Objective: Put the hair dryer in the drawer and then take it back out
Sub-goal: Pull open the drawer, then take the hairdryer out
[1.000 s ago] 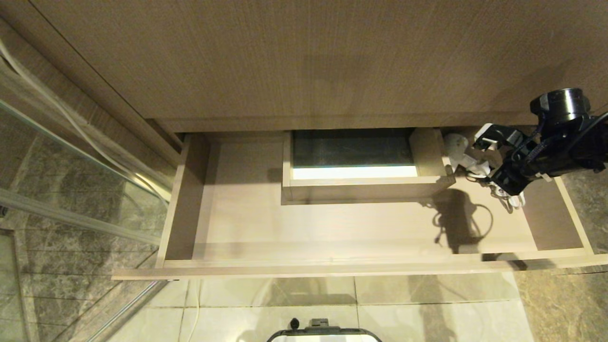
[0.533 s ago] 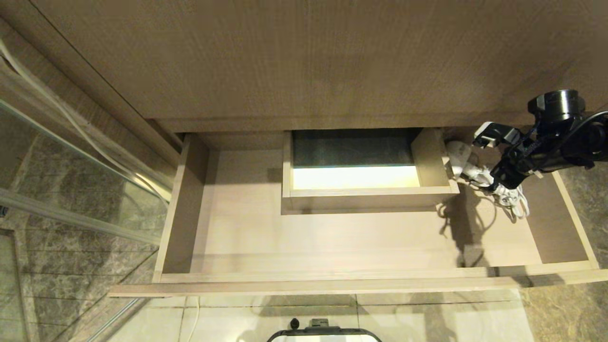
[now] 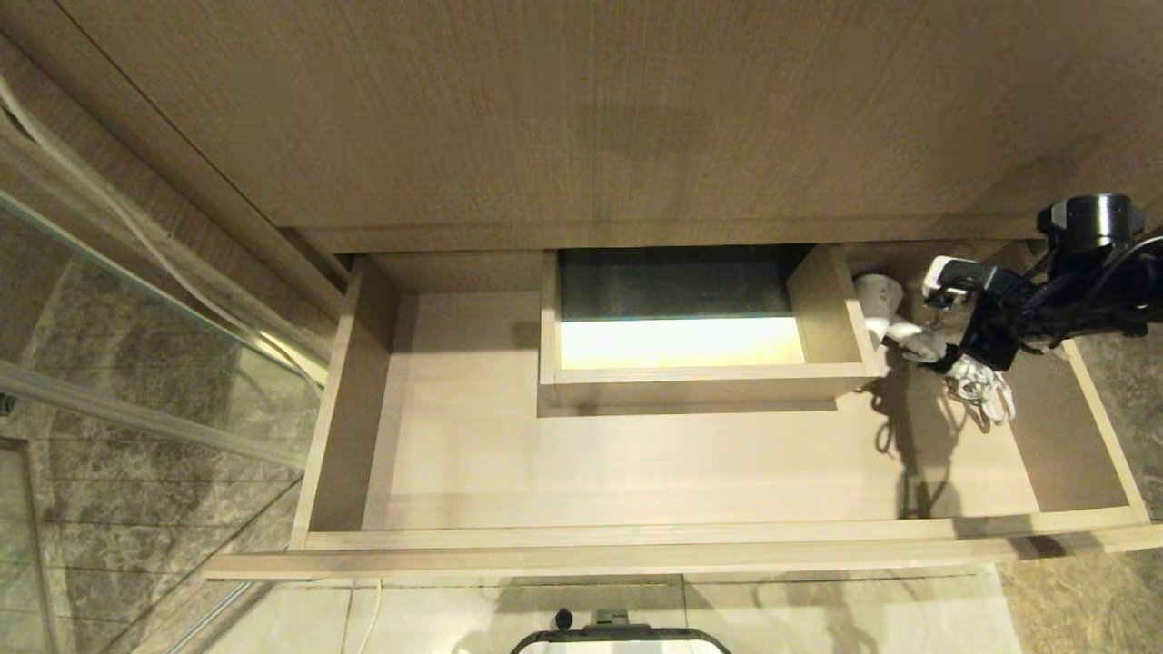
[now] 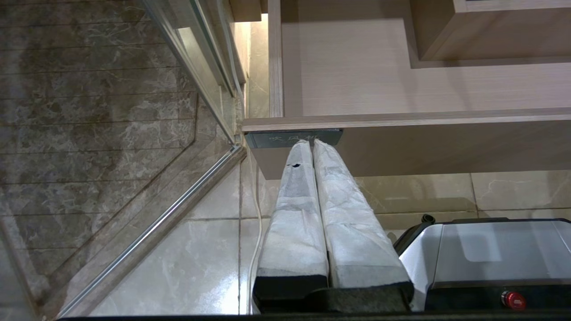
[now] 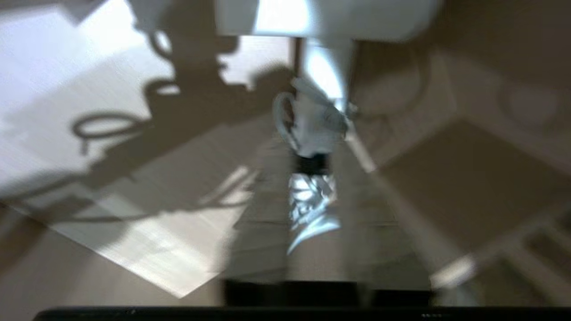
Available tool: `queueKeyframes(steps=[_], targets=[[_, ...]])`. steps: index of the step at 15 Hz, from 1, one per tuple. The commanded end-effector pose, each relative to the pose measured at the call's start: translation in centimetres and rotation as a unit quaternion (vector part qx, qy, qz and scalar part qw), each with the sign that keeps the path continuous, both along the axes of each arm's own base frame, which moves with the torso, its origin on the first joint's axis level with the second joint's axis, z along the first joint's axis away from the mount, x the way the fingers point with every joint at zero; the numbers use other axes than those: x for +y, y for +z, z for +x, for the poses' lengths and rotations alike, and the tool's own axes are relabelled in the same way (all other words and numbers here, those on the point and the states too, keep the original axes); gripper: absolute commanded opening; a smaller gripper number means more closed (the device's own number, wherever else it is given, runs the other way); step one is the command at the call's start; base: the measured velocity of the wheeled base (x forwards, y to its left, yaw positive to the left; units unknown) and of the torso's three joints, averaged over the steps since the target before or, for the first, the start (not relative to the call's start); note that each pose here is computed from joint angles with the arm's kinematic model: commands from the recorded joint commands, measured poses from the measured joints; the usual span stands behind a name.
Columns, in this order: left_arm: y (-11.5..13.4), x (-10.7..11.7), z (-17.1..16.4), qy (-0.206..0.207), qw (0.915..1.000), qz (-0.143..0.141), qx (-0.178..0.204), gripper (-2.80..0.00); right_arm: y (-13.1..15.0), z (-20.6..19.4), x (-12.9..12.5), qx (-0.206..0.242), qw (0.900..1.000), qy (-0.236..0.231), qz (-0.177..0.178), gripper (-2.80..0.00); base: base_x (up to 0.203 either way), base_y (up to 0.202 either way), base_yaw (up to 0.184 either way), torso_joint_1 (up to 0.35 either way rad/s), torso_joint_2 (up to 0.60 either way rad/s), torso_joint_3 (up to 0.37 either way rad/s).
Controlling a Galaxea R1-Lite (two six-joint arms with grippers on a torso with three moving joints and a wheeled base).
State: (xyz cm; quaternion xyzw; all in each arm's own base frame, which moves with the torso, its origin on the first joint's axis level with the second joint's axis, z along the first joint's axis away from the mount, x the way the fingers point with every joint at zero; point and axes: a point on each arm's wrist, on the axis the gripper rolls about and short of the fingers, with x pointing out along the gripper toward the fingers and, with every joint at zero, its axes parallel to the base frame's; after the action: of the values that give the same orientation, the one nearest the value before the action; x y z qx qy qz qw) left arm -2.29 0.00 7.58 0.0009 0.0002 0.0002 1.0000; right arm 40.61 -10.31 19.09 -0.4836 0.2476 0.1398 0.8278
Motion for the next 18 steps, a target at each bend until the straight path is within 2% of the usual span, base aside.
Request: queueKeyframes(steps=[1, 3, 5, 7, 15, 18], targets=[[0.0, 0.0, 0.0, 0.000, 1.0000, 0.000, 0.001, -2.80, -1.7, 0.7, -0.8, 0.017, 1.000, 0.013, -0.005, 0.00, 0.000, 0.000, 0.000, 0.000, 0.00, 0.000], [0.0, 0.0, 0.0, 0.000, 1.0000, 0.000, 0.000, -2.80, -2.2, 1.5, -1.0, 0.017, 1.000, 0.020, -0.012, 0.00, 0.000, 0.000, 0.000, 0.000, 0.00, 0.000], [0.0, 0.0, 0.0, 0.000, 1.0000, 0.000, 0.001, -2.80, -2.5, 2.3, -1.1, 0.014, 0.999, 0.041, -0.033, 0.00, 0.000, 0.000, 0.000, 0.000, 0.00, 0.000], [0.0, 0.0, 0.0, 0.000, 1.0000, 0.000, 0.000, -2.80, -2.8, 2.6, -0.9, 0.009, 0.998, 0.054, -0.029, 0.00, 0.000, 0.000, 0.000, 0.000, 0.00, 0.000], [0.0, 0.0, 0.0, 0.000, 1.0000, 0.000, 0.001, -2.80, -3.8, 5.6, -1.0, -0.006, 0.998, 0.057, -0.039, 0.00, 0.000, 0.000, 0.000, 0.000, 0.00, 0.000], [0.0, 0.0, 0.0, 0.000, 1.0000, 0.000, 0.001, -2.80, -3.0, 5.5, -1.2, -0.013, 0.997, 0.043, -0.058, 0.00, 0.000, 0.000, 0.000, 0.000, 0.00, 0.000]])
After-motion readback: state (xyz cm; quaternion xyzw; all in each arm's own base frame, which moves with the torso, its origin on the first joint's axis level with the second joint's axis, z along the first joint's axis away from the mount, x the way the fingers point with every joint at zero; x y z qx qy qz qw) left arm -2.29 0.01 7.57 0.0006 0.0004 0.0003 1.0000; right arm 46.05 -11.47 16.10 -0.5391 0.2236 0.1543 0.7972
